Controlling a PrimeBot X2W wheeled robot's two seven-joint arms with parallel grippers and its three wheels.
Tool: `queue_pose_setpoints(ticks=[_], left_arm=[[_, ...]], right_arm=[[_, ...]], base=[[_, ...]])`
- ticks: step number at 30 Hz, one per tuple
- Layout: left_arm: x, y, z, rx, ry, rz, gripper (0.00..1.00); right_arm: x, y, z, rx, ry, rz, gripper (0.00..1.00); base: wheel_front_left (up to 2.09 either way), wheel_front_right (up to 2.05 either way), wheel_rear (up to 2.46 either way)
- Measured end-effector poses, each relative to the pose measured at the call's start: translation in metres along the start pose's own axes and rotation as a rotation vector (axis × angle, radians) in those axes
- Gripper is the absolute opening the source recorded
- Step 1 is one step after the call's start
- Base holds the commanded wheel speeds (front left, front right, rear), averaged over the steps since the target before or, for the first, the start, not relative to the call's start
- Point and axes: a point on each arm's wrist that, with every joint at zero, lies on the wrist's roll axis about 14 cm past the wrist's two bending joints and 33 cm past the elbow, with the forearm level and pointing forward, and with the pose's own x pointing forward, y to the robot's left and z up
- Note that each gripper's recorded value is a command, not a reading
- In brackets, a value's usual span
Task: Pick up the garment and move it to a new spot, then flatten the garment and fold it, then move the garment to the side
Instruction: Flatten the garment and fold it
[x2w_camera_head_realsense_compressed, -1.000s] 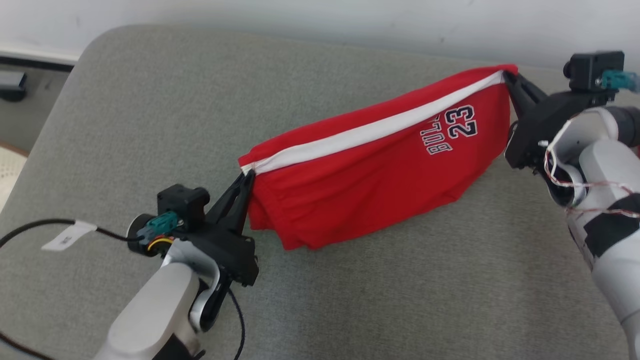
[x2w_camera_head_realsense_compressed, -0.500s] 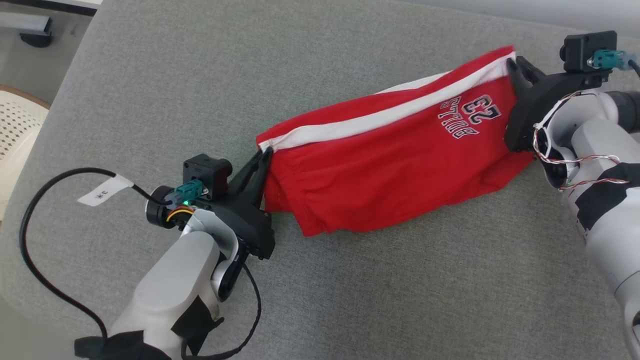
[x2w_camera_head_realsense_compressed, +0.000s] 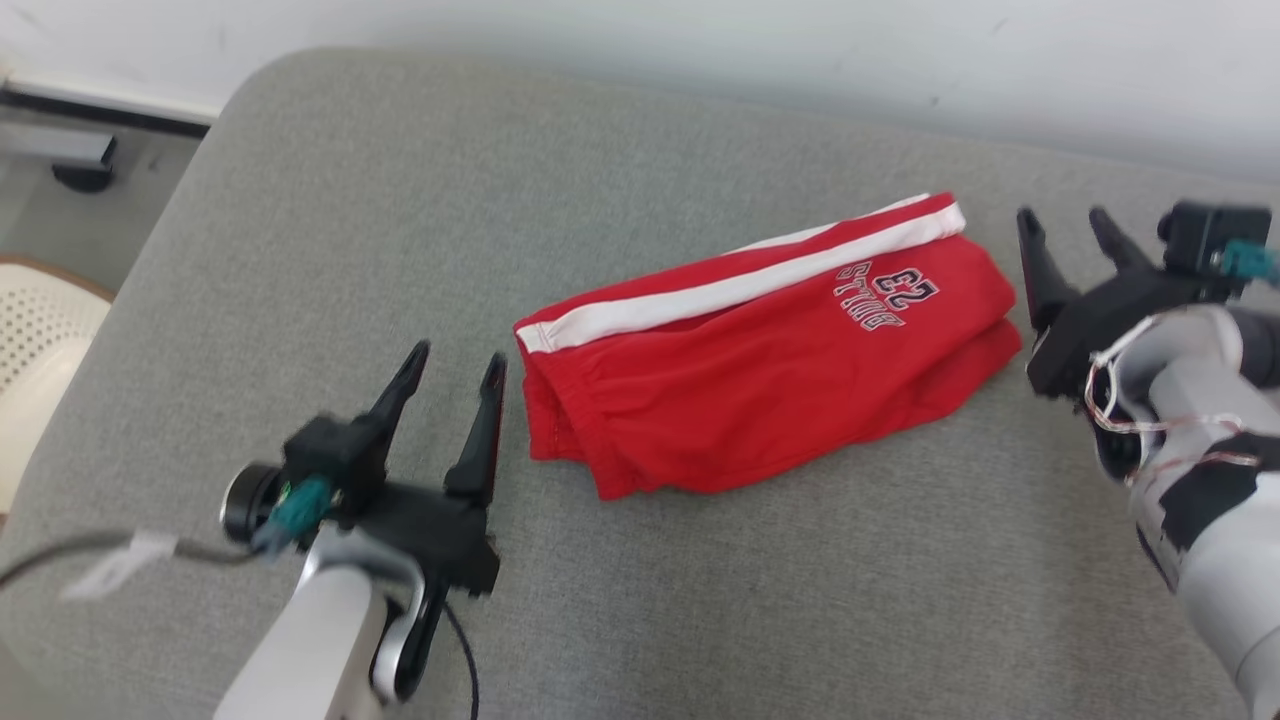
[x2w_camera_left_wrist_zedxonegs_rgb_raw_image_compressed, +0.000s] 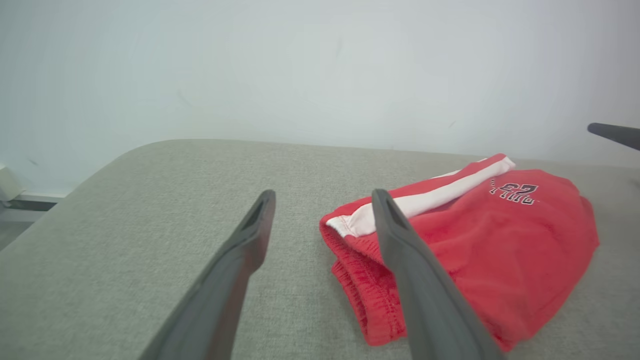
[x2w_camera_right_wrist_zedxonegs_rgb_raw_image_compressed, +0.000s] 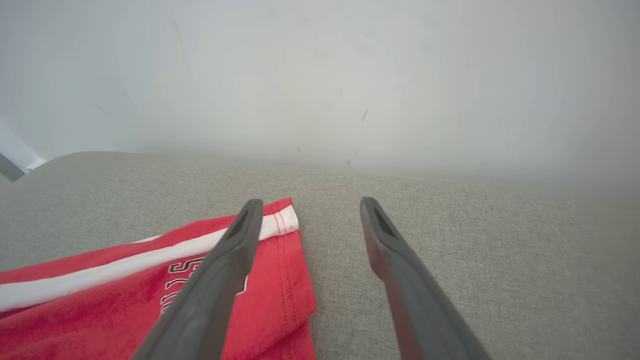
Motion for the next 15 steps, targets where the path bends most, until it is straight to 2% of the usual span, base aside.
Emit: queue_pose_setpoints(ticks=[5, 7, 9, 15], left_arm=[[-0.028, 0.005, 0.016, 0.052, -0.077, 0.052, 1.0], [-0.04, 0.005, 0.014, 0.103, -0.079, 0.061, 1.0], [-0.051, 0.007, 0.012, 0.104, -0.077, 0.075, 1.0], [-0.071, 0.019, 0.012, 0.128, -0.081, 0.123, 1.0]], right_arm=[[-0.024, -0.007, -0.01, 0.025, 0.003, -0.032, 1.0], [-0.032, -0.009, -0.018, 0.038, 0.013, -0.045, 1.0], [-0.038, -0.011, -0.027, 0.056, 0.028, -0.06, 1.0], [-0.035, -0.005, -0.04, 0.081, 0.055, -0.061, 1.0]], base=[[0.0, 0.0, 0.0], [0.0, 0.0, 0.0], [0.0, 0.0, 0.0], [0.0, 0.0, 0.0]])
